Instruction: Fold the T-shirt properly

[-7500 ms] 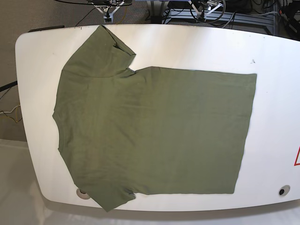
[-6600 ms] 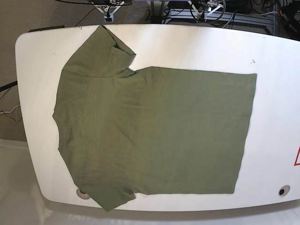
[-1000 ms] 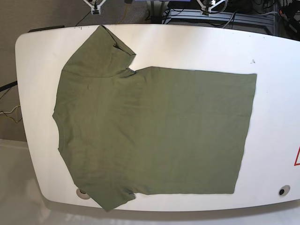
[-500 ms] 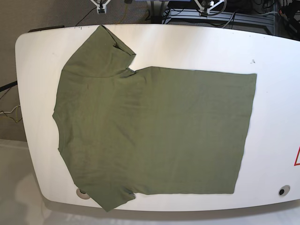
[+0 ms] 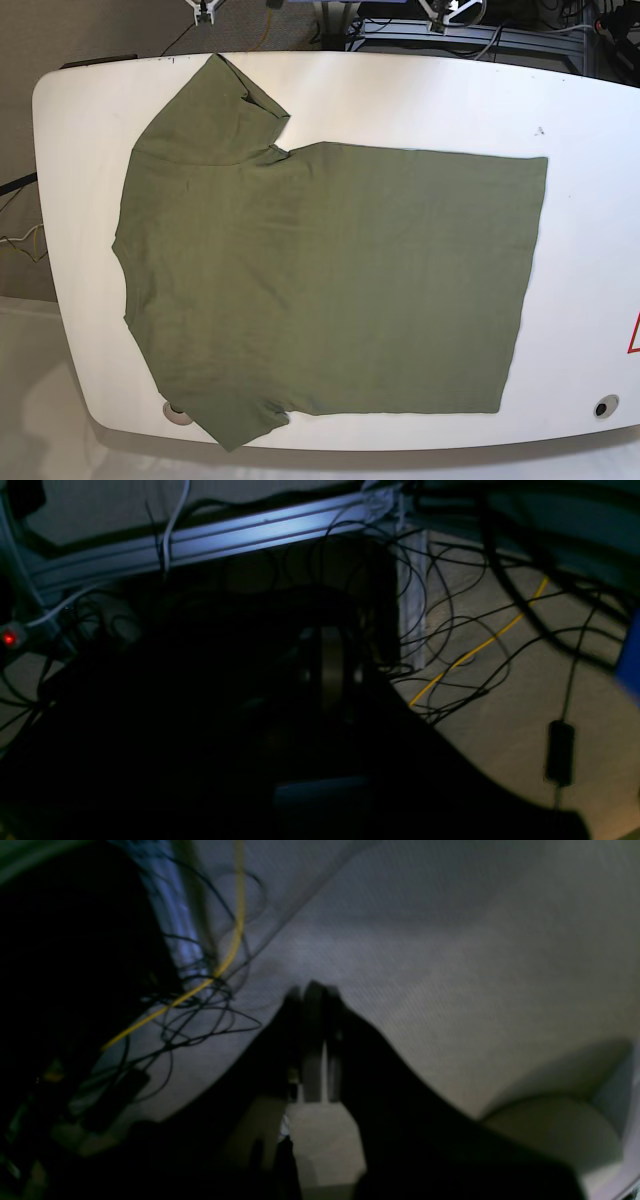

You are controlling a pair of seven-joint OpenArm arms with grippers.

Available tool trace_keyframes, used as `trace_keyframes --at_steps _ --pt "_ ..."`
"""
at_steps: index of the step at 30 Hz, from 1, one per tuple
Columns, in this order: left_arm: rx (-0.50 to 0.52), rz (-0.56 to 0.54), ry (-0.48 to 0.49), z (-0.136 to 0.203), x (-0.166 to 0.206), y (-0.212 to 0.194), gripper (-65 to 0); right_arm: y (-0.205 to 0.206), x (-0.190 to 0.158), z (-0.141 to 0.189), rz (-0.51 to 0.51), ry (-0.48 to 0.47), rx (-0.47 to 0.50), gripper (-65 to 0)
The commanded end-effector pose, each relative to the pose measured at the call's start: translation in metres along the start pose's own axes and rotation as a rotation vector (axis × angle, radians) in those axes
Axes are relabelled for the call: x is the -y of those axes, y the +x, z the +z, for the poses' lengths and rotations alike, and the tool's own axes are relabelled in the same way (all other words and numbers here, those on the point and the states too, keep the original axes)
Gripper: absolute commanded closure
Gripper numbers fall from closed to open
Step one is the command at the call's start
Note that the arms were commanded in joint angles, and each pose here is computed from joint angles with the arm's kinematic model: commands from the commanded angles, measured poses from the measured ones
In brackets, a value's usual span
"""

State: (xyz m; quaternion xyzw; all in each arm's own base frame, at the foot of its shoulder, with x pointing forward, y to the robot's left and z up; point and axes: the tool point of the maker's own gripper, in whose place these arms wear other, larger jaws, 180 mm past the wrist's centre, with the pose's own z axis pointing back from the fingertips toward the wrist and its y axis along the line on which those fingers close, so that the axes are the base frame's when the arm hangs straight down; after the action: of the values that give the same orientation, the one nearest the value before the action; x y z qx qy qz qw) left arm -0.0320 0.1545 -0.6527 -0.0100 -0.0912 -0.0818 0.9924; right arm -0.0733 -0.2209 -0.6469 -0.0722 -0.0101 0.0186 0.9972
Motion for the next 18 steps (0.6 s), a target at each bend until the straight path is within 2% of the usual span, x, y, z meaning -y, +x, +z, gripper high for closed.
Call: trace_keyframes --at_steps 1,8,18 --pt "0.011 -0.011 0.011 0.009 -0.007 -0.013 0.0 -0.016 0.026 0.006 0.020 -0.048 -0.005 0.0" --pt "0.047 -0.035 -0.002 0.021 0.000 -0.020 0.0 -0.020 0.043 0.015 0.043 -0.065 0.035 0.0" --pt "0.044 -0.069 -0.010 0.041 -0.001 -0.045 0.0 -0.043 0.038 0.028 0.031 -0.050 0.071 0.0"
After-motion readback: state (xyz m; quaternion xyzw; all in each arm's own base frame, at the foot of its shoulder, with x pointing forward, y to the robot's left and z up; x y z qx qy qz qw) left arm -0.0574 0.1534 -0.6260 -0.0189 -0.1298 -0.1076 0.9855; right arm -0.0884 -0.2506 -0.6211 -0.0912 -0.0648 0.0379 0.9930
